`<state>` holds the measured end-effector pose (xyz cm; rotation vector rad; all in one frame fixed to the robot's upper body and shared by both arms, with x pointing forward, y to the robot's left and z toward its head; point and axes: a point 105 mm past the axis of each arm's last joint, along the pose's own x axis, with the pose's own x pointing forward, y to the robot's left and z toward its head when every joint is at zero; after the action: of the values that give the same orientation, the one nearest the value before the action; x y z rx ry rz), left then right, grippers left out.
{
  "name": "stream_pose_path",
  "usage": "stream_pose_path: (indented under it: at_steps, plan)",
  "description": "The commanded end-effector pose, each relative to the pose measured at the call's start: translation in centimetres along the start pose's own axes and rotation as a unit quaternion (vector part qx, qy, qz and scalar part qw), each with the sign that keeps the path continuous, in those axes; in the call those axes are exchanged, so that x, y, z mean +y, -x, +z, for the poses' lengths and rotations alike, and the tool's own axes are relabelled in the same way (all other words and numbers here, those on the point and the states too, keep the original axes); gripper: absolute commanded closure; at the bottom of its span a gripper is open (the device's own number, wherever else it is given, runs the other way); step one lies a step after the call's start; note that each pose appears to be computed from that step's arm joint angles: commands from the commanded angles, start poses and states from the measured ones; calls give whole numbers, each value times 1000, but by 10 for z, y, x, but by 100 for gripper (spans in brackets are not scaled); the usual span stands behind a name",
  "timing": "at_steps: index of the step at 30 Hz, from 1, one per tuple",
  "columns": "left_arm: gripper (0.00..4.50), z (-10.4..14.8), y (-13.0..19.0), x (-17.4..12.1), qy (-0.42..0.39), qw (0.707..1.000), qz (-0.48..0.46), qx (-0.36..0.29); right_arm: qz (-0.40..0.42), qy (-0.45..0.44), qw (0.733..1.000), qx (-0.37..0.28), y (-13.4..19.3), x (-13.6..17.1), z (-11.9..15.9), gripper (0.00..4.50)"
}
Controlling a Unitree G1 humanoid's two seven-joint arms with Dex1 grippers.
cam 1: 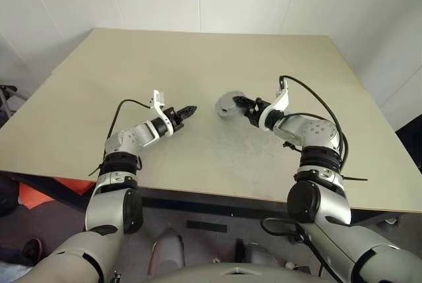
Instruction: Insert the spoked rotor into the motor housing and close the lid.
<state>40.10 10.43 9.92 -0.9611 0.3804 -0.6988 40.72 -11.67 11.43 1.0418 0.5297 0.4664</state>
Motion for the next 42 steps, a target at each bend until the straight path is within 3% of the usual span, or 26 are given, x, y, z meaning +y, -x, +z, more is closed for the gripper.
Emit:
stream_pose_path:
  at_steps: [1, 6, 11, 17, 27, 40, 42]
  plan:
    - [359, 31, 3, -16, 51, 995, -43, -74, 85, -8, 996, -38, -5, 48, 21, 237]
    - [186, 30, 9, -17, 106, 988, -66, -91, 113, -19, 993, -36, -9, 67, 18, 237]
    - [18, 10, 9, -32, 202, 972, -117, -36, 138, -24, 990, -19, -11, 81, 9, 237]
    - [18, -1, 6, -48, 247, 957, -155, 0, 174, -14, 984, 27, -8, 100, -17, 237]
    - [18, 3, -5, -64, 273, 942, -193, -5, 188, 5, 981, 53, -2, 109, -35, 237]
    - [18, 6, -11, -65, 251, 950, -185, -14, 176, 9, 983, 44, -2, 104, -31, 237]
    - [57, 7, -11, -65, 248, 952, -182, -15, 175, 9, 984, 43, -2, 104, -31, 237]
